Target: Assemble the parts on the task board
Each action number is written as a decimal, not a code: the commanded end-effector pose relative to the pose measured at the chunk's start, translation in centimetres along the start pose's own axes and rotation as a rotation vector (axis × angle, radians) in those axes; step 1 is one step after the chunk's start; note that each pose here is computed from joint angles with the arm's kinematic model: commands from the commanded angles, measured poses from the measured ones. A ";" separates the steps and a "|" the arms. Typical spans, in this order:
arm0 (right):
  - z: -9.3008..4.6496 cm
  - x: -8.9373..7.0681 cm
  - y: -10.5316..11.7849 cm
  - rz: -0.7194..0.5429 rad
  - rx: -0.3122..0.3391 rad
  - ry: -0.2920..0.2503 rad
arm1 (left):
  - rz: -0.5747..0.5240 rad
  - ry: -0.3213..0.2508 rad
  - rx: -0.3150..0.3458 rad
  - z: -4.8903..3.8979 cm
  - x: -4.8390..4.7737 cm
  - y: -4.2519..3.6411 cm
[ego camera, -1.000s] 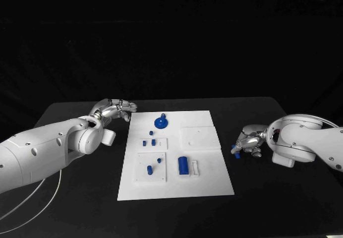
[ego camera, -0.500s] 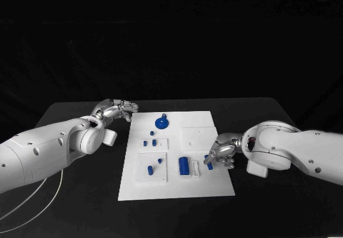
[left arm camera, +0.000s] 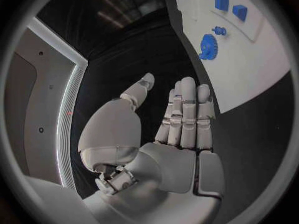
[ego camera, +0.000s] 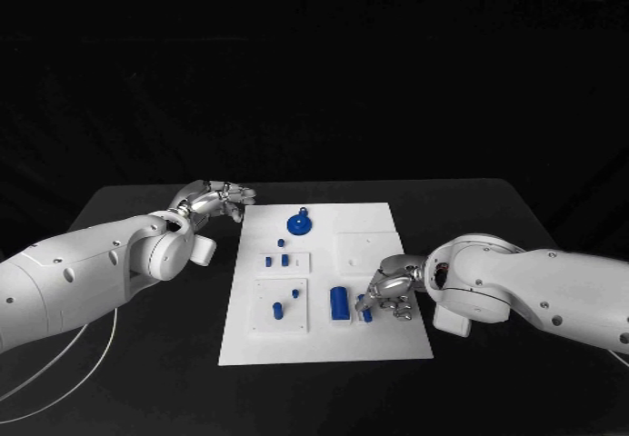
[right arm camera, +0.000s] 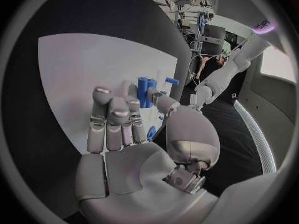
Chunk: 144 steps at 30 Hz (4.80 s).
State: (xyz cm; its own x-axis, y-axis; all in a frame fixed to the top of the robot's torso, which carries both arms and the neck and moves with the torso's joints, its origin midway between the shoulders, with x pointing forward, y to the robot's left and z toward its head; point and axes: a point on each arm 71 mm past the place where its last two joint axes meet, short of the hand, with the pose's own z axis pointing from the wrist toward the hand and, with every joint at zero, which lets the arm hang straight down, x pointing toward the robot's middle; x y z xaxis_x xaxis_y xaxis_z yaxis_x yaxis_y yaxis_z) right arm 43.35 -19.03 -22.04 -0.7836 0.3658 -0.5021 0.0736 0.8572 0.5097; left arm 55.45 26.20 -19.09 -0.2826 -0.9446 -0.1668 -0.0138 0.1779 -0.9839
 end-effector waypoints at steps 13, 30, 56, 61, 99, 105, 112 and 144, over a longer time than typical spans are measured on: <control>0.3 -0.2 -0.1 -0.039 0.021 -0.039 | -0.003 0.018 0.005 -0.05 0.10 -0.14; 0.1 -0.2 -0.7 -0.042 0.056 -0.021 | -0.003 0.020 0.000 -0.07 0.06 -0.10; 0.6 0.2 0.2 -0.046 0.041 -0.010 | -0.002 0.024 -0.003 -0.05 0.12 -0.08; 0.7 0.3 0.3 -0.050 0.040 -0.004 | 0.000 0.023 -0.004 -0.08 0.04 -0.08; 1.8 0.7 -0.8 -0.083 0.052 -0.022 | 0.003 0.023 -0.005 -0.10 -0.05 -0.11; 1.9 0.7 -0.9 -0.082 0.053 -0.019 | 0.004 0.023 -0.005 -0.11 -0.06 -0.11; 1.8 0.4 -1.2 -0.051 0.035 -0.026 | 0.004 0.023 -0.005 -0.08 -0.04 -0.11; 1.3 -15.9 -3.3 0.475 -0.446 -0.523 | -0.007 -0.037 0.041 1.44 -1.26 -2.68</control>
State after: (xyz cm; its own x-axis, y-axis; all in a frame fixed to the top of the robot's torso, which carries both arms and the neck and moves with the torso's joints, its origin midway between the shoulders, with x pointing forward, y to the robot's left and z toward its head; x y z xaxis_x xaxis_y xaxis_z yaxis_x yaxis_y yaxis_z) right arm 55.86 -27.05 -17.55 -0.3889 0.8005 -0.4559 0.0641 0.5172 0.8534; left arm 57.09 26.70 -16.63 -0.2537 -0.9502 -0.1812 0.0172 0.1829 -0.9830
